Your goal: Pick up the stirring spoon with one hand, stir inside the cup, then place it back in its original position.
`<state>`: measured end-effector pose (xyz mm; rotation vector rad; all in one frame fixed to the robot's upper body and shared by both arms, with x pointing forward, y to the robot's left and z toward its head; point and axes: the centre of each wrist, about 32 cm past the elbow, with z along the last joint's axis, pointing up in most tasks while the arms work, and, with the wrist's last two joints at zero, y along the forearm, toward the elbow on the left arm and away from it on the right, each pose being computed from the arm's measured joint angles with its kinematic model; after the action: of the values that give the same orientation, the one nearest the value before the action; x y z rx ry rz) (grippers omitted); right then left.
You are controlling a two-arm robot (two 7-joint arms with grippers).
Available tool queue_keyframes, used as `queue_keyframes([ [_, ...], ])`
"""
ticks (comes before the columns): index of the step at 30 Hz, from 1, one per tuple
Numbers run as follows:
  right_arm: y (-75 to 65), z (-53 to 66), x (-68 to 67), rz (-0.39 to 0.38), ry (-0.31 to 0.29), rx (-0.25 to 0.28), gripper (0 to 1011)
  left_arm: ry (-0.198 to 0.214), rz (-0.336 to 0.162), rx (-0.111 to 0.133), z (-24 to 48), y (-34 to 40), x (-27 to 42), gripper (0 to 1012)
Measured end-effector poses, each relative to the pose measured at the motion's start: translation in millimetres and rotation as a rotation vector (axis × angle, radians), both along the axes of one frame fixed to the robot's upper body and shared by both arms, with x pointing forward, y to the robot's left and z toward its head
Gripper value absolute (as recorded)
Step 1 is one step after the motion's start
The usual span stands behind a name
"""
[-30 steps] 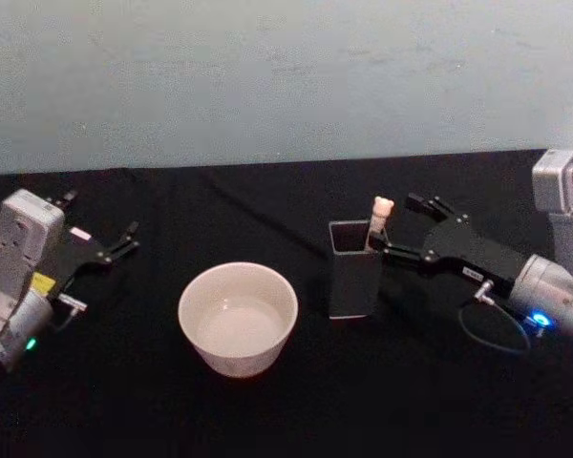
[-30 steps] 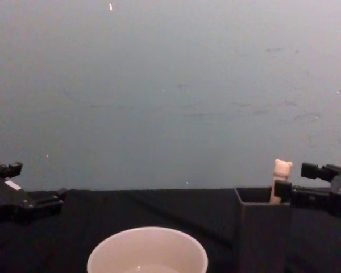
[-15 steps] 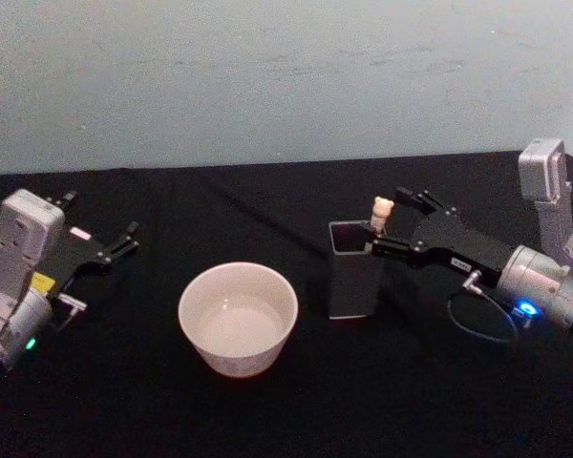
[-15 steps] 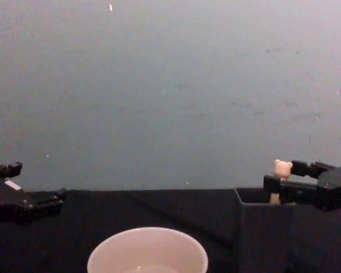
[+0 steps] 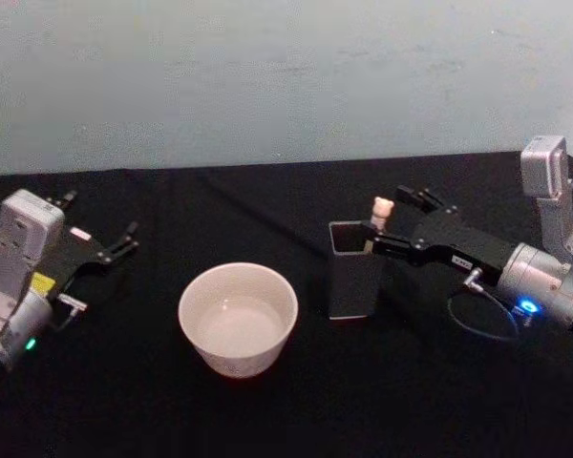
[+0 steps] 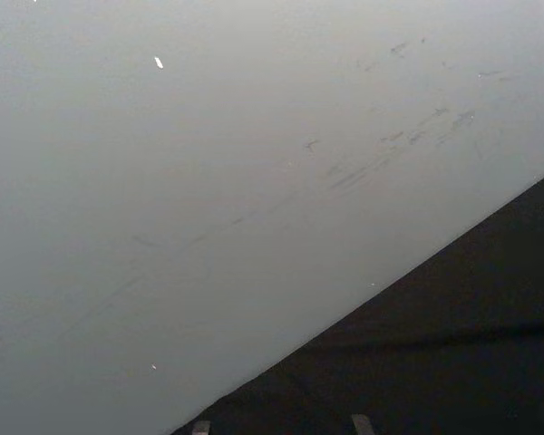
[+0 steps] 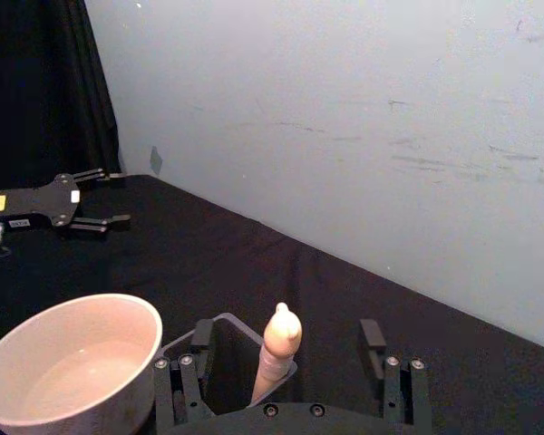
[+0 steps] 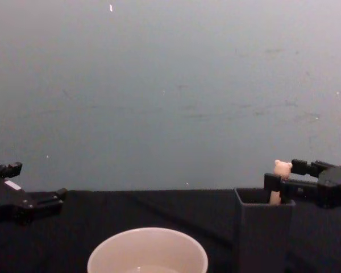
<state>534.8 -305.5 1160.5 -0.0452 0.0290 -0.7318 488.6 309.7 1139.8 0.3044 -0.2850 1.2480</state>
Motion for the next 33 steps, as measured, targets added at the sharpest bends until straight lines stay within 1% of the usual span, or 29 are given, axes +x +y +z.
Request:
queue_keyframes([
  [10,-0.1,0.0,-0.5,-0.001,-0.002,-0.001,1000,0.000,0.000,0.000,0.0,0.0,0.0,1001],
  [14,-0.2,0.1,-0.6,-0.001,-0.003,-0.001,941,0.000,0.000,0.000,0.0,0.0,0.0,1001],
  [15,-0.2,0.0,-0.7,-0.001,-0.003,-0.001,941,0.000,0.000,0.000,0.0,0.0,0.0,1001],
  [20,-0.1,0.0,-0.8,-0.002,-0.004,-0.001,787,0.000,0.000,0.000,0.0,0.0,0.0,1001],
  [21,-0.1,0.0,-0.8,-0.002,-0.004,-0.001,787,0.000,0.000,0.000,0.0,0.0,0.0,1001],
  [24,-0.1,0.0,-0.9,-0.002,-0.004,-0.001,678,0.000,0.000,0.000,0.0,0.0,0.0,1001],
  [26,0.0,0.0,-0.9,-0.002,-0.004,-0.001,628,0.000,0.000,0.000,0.0,0.0,0.0,1001],
  [27,0.0,-0.1,-1.0,-0.001,-0.004,-0.001,569,0.000,0.000,0.000,0.0,0.0,0.0,1001],
  [29,0.0,-0.1,-1.0,-0.002,-0.005,-0.001,534,0.000,0.000,0.000,0.0,0.0,0.0,1001],
  [30,0.0,-0.1,-1.0,-0.002,-0.005,-0.001,477,0.000,0.000,0.000,0.0,0.0,0.0,1001],
  [33,0.0,-0.1,-1.0,-0.002,-0.005,-0.001,405,0.000,0.000,0.000,0.0,0.0,0.0,1001],
])
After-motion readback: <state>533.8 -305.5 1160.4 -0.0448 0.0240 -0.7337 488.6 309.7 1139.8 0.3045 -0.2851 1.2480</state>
